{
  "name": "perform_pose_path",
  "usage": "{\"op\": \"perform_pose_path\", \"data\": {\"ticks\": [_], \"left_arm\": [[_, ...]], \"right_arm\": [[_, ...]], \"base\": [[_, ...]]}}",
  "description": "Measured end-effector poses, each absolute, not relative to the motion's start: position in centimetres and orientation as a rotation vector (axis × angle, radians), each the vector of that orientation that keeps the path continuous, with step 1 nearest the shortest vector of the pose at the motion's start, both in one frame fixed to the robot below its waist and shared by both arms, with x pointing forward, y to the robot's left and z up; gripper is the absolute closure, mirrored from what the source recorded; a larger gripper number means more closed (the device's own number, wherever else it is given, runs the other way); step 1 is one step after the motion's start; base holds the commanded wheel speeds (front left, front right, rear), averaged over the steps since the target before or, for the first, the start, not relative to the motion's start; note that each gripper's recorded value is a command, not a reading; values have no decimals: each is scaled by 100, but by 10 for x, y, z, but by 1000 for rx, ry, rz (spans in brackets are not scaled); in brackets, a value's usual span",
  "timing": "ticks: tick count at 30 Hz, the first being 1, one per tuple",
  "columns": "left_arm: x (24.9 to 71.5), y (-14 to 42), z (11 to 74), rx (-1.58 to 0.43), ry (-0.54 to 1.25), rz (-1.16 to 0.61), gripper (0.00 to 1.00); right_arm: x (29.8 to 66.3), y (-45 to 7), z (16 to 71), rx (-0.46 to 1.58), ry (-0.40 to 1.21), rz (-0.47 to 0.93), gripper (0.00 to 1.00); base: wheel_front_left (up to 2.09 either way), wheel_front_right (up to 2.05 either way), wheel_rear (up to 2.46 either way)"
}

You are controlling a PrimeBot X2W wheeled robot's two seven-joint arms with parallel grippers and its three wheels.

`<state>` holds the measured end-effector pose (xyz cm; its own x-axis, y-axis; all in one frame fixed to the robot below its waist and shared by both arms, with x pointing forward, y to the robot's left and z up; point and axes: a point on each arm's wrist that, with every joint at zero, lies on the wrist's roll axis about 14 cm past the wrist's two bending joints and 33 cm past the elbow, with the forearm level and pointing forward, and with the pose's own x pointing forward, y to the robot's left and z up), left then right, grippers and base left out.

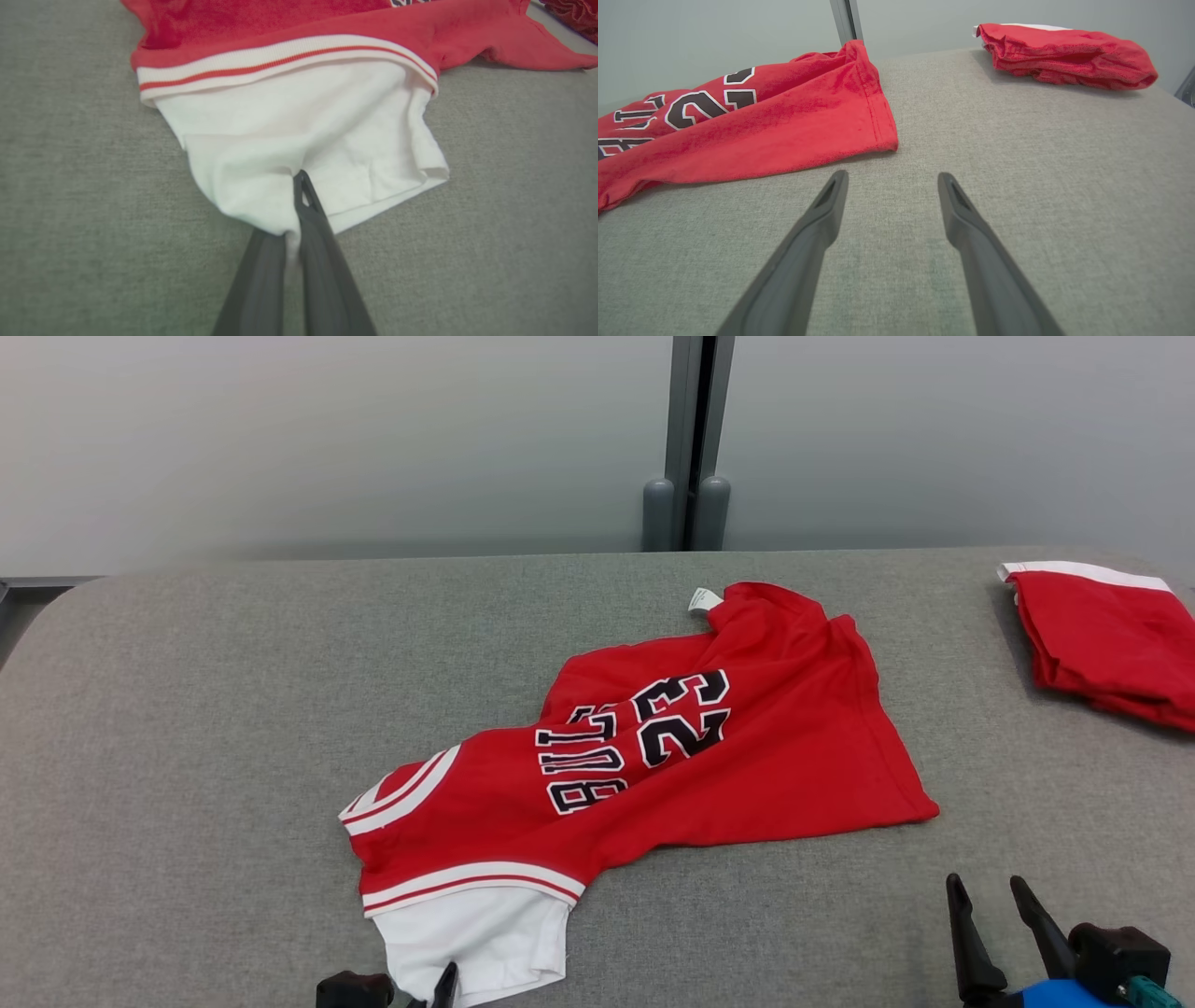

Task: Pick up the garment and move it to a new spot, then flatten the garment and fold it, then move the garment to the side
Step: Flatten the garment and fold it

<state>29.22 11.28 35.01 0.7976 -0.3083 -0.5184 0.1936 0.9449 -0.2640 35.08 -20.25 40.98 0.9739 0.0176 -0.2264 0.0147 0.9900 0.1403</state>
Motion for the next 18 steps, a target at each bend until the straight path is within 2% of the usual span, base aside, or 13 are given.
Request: {"op": "perform_pose_path", "data": {"ticks": [10,18], "left_arm": [[302,116,353,-209,560,-257,100],[307,114,355,-219,546,-252,100]], "right_arm": [[395,-205,425,90,190,49,0],[417,-202,401,64,290,86,0]], "base": [[0,0,0],[0,0,0]]}}
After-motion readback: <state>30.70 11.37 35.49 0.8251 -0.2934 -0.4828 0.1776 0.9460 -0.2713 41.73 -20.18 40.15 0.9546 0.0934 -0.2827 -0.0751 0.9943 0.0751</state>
